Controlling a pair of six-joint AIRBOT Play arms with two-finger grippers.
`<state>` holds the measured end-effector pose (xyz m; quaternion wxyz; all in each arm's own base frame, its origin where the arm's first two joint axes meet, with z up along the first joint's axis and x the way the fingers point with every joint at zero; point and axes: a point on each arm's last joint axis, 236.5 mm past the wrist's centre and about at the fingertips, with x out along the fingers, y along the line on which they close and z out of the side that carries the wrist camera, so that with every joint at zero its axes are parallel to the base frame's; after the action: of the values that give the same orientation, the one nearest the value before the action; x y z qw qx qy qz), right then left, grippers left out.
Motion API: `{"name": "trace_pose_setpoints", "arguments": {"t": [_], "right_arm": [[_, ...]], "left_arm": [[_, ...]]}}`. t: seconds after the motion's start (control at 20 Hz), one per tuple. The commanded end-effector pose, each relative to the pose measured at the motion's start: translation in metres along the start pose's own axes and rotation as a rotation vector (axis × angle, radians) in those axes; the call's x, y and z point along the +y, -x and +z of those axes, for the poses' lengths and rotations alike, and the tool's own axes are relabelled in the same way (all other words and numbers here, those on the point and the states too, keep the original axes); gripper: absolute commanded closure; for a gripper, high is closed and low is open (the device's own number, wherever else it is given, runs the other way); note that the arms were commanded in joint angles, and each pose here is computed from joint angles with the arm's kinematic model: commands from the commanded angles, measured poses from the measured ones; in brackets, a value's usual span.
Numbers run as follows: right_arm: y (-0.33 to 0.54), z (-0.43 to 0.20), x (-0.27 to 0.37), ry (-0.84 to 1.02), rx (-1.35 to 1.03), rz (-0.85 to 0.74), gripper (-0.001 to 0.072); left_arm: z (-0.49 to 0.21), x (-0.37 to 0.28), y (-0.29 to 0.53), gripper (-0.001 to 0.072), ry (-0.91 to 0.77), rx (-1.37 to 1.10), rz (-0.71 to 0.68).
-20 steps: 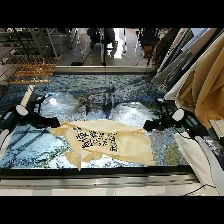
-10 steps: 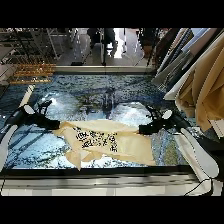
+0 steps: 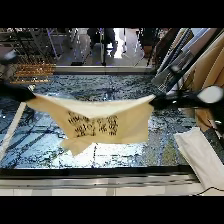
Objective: Fold the clothes and pants, and hang the long-sleeved shirts on hangers.
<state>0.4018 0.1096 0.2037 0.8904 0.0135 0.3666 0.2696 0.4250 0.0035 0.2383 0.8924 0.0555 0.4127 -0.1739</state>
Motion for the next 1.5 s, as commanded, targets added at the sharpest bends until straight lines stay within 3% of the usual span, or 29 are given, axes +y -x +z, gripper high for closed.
{"name": "trace_pose_setpoints", "arguments": {"t": [0.0, 0.15, 0.25, 0.45, 0.6, 0.75, 0.9, 1.0, 1.1, 1.15, 1.2, 1.25, 1.3, 1.45], "right_arm": [[0.145, 0.044, 0.079, 0.167, -0.296, -0.058, 0.0692], [0.241, 0.047, 0.133, 0.254, -0.538, -0.104, 0.0692], [0.282, 0.041, 0.157, 0.296, -0.655, -0.123, 0.0692], [0.298, 0.034, 0.168, 0.29, -0.694, -0.122, 0.0692], [0.233, 0.025, 0.124, 0.16, -0.489, -0.119, 0.0692], [0.123, -0.007, 0.058, -0.011, -0.224, -0.104, 0.0691], [0.001, -0.044, -0.022, -0.186, -0.096, -0.141, 0.0691], [-0.068, -0.063, -0.079, -0.285, -0.088, -0.21, 0.0691], [-0.126, -0.071, -0.128, -0.388, -0.123, -0.265, 0.069], [-0.149, -0.073, -0.147, -0.43, -0.139, -0.285, 0.0686], [-0.169, -0.076, -0.159, -0.458, -0.129, -0.286, 0.0529], [-0.183, -0.077, -0.163, -0.462, -0.101, -0.274, 0.0254], [-0.189, -0.077, -0.162, -0.453, -0.061, -0.253, 0.0119], [-0.168, -0.09, -0.158, -0.47, 0.074, -0.187, 0.0134]], "left_arm": [[0.042, -0.045, 0.183, 0.0701, -0.114, -0.359, 0.214], [0.056, -0.088, 0.332, 0.0702, -0.153, -0.793, 0.464], [0.051, -0.129, 0.407, 0.0702, -0.213, -1.025, 0.558], [0.053, -0.138, 0.424, 0.0701, -0.225, -1.096, 0.569], [0.09, -0.087, 0.315, 0.0701, -0.163, -0.92, 0.354], [0.102, -0.016, 0.141, 0.07, 0.0, -0.67, 0.061], [0.077, 0.027, -0.032, 0.0699, 0.121, -0.416, -0.116], [0.059, 0.04, -0.133, 0.07, 0.175, -0.313, -0.16], [0.046, 0.059, -0.208, 0.0699, 0.227, -0.28, -0.109], [0.039, 0.065, -0.229, 0.0638, 0.246, -0.255, -0.09], [0.032, 0.072, -0.241, 0.0405, 0.277, -0.224, -0.074], [0.022, 0.079, -0.247, 0.0233, 0.326, -0.18, -0.05], [0.005, 0.088, -0.246, 0.0161, 0.349, -0.112, -0.019], [-0.098, 0.109, -0.214, 0.0151, 0.427, 0.293, 0.065]]}}
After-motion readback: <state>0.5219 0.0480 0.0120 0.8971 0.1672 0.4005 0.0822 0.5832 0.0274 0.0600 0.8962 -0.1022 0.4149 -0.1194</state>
